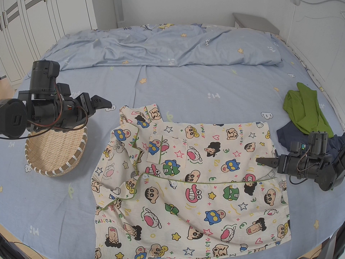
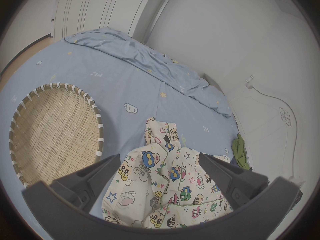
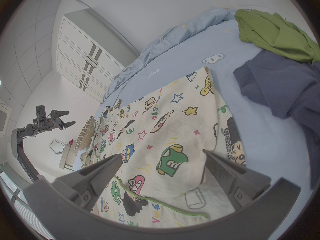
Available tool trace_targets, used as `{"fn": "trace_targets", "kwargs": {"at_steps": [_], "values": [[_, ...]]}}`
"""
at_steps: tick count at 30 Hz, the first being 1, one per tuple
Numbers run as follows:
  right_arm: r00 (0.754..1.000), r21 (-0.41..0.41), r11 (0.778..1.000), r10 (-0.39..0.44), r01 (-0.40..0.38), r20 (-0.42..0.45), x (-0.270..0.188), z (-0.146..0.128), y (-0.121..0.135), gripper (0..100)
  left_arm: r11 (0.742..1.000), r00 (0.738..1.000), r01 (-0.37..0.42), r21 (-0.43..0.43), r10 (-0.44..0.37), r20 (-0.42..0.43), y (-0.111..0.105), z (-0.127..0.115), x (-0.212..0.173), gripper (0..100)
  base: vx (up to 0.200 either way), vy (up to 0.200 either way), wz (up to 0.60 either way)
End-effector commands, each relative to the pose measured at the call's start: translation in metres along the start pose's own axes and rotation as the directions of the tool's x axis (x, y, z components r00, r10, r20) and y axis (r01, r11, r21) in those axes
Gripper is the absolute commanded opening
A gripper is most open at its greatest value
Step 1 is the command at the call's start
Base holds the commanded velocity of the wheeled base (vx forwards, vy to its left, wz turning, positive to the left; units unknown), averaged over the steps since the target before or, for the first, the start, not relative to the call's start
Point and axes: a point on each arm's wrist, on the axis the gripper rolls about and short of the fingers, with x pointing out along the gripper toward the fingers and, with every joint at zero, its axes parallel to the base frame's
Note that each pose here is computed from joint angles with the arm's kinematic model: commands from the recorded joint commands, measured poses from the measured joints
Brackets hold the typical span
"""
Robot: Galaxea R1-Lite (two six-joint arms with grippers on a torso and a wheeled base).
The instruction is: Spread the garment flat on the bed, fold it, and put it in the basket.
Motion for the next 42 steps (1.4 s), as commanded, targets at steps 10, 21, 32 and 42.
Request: {"fn": "trace_targets", "kwargs": {"at_steps": [10, 21, 32, 42], "values": [[0.999, 0.028, 0.999, -0.015, 0.016, -0.03, -0.003, 0.001, -0.002, 100, 1.0, 1.0, -0.001, -0.002, 0.001, 0.002, 0.0, 0.001, 0.0, 100, 0.0, 0.0, 0.0], [0.999, 0.033, 0.999, -0.023, 0.023, -0.024, -0.013, 0.008, 0.002, 100, 1.0, 1.0, -0.003, -0.002, 0.003, -0.002, 0.001, 0.0, 0.001, 100, 0.0, 0.0, 0.0], [0.999, 0.041, 0.999, -0.016, 0.018, -0.051, -0.011, 0.005, 0.005, 100, 1.0, 1.0, -0.005, -0.003, 0.005, -0.003, 0.001, 0.0, 0.002, 100, 0.0, 0.0, 0.0], [0.999, 0.046, 0.999, -0.025, 0.027, -0.043, -0.012, 0.007, 0.001, 0, 1.0, 1.0, -0.005, -0.003, 0.005, -0.003, 0.001, 0.0, 0.001, 100, 0.0, 0.0, 0.0]]}}
